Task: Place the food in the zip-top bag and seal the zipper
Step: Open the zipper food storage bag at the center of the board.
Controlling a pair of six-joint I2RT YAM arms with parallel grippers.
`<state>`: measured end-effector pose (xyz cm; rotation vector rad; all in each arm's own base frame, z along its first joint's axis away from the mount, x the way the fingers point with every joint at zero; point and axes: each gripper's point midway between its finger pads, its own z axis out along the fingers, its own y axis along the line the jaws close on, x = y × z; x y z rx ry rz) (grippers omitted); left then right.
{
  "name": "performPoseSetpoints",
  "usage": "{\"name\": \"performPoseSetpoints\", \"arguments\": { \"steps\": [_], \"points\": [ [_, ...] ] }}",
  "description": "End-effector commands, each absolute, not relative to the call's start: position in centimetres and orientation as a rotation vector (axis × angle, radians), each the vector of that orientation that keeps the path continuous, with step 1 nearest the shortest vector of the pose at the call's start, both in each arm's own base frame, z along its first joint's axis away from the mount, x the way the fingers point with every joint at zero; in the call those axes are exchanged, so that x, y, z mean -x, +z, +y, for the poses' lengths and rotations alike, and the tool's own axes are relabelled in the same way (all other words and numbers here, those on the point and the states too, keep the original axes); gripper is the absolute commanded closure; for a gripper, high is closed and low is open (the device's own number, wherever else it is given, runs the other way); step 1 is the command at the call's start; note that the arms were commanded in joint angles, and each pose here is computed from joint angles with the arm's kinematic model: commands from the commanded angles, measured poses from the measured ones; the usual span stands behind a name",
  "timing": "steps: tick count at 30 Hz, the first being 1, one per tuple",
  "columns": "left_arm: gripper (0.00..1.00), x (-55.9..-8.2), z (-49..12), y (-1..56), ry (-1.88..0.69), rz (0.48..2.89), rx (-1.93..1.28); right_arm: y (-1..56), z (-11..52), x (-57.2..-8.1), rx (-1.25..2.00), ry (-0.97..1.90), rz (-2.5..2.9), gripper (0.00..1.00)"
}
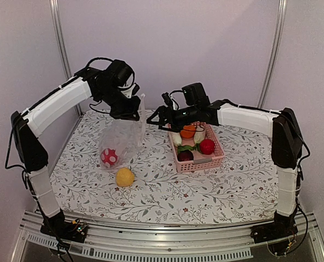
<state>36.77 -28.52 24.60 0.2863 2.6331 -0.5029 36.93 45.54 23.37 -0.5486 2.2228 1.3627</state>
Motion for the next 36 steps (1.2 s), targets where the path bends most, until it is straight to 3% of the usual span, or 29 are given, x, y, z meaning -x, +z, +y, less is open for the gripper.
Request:
{"name": "performPoseSetpoints", "arguments": {
  "steps": [1, 12, 16, 20, 24, 29, 32, 36],
  "points": [
    [1.0, -35.5, -29.6, 26.0, -0.55, 2.595, -0.363, 21.7, 47.8, -35.5, 0.522, 1.563, 2.312, 0.09],
    [1.0, -33.4, -31.3, 25.8, -0.55, 2.61, -0.457, 19.7, 51.5, -35.1, 0.55, 1.622, 2.367, 0.25],
    [1.0, -33.3, -30.8, 25.8, -0.5, 2.617, -0.444, 16.8, 50.6, -36.2, 0.41, 1.478, 2.509, 0.49],
    [1.0, -34.2, -28.0, 25.8, -0.298, 2.622, -0.351, 13.4, 45.6, -37.4, 0.234, 1.188, 2.692, 0.64],
    [1.0, -35.1, -24.3, 25.5, -0.073, 2.631, -0.251, 13.1, 40.6, -37.2, 0.177, 1.043, 2.732, 0.64],
    [1.0, -35.6, -23.9, 25.4, -0.022, 2.627, -0.221, 13.9, 37.9, -36.5, 0.194, 0.912, 2.736, 0.61],
    [1.0, -35.6, -25.2, 25.2, -0.099, 2.633, -0.233, 14.5, 38.8, -36.2, 0.232, 1.0, 2.72, 0.55],
    [1.0, -35.4, -26.4, 24.7, -0.173, 2.644, -0.26, 19.6, 41.8, -36.0, 0.349, 1.265, 2.535, 0.43]
  ]
}}
